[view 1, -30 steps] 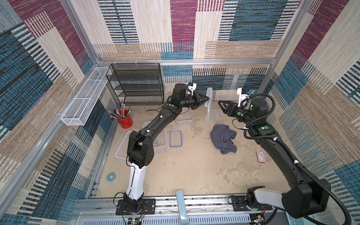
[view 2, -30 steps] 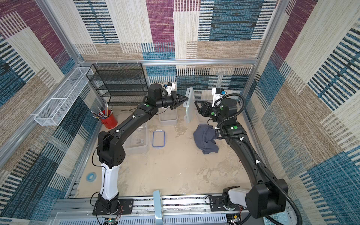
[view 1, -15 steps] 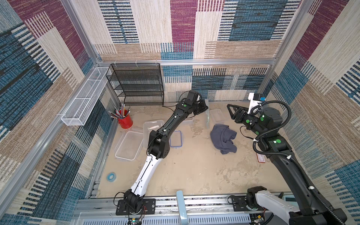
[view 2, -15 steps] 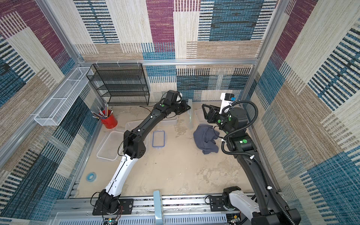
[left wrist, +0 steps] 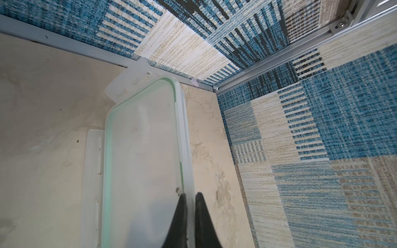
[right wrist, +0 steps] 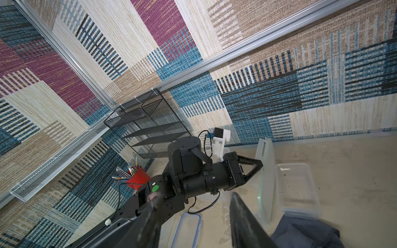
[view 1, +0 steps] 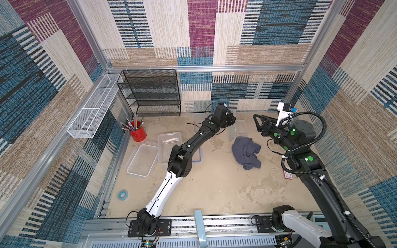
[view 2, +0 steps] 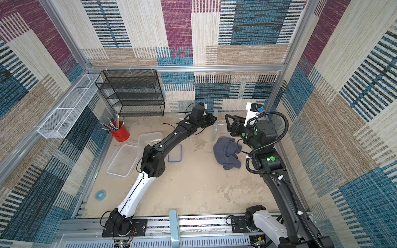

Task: Wipe the insides of the lunch boxes
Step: Place the lid at the center of the board.

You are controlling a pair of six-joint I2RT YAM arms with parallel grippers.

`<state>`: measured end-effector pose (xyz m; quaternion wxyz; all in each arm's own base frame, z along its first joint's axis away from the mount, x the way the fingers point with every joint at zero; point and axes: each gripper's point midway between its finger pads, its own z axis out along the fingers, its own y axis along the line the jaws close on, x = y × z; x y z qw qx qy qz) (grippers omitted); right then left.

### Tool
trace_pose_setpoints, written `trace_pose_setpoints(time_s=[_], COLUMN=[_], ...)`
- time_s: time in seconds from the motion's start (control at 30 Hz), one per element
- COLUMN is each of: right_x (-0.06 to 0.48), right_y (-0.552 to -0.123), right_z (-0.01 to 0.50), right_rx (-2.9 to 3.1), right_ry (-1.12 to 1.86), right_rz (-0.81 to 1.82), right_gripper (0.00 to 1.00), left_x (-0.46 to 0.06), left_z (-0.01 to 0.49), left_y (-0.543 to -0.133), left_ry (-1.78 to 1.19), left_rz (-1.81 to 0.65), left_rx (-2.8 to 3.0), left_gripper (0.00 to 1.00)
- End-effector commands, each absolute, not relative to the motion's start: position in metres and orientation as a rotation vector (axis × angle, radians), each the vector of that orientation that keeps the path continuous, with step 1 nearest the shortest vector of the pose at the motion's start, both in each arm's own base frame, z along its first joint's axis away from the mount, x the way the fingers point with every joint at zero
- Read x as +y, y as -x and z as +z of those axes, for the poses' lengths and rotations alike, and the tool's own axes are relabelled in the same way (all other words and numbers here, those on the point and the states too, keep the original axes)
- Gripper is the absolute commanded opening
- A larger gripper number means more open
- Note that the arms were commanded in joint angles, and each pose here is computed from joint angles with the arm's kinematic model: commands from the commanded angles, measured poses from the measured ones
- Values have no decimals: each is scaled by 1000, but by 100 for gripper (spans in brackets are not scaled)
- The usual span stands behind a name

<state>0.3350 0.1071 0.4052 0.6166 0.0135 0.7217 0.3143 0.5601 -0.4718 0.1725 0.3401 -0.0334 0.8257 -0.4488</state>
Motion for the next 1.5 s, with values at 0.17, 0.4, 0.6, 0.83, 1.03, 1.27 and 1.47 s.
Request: trace_pose_setpoints(time_s=[0.17,0.4,0.6,0.83,1.03,1.27,1.47], right_x=[96,93,94,93,94,95,94], right_y=[-326,-323,-324,-324,-325,-325,-323], right_z=[405,405,405,405,404,402,404], right_rx=[1645,1640,1637,1635,1636,1637,1629], right_ry=[-61,-76,-75,-77,-78,-76,-79], right_rz=[670,662,673,665,669,680,681], right_gripper=[53,53,53,53,53,53,54], left_x=[-491,-498,-484,-467,-452,-469,-495], left_z=[130,129,114,101,93,73,57], left_y=[-570,-571,-577,-586,-593,-581,-562], left_ry=[245,274,321,354,392,399,405], left_rz=[-1317,-1355,-1264,-1191,-1178,-1227,-1238], left_rx=[2117,2069,2088,2109,2120,2159,2193], left_gripper=[0,0,0,0,0,0,2])
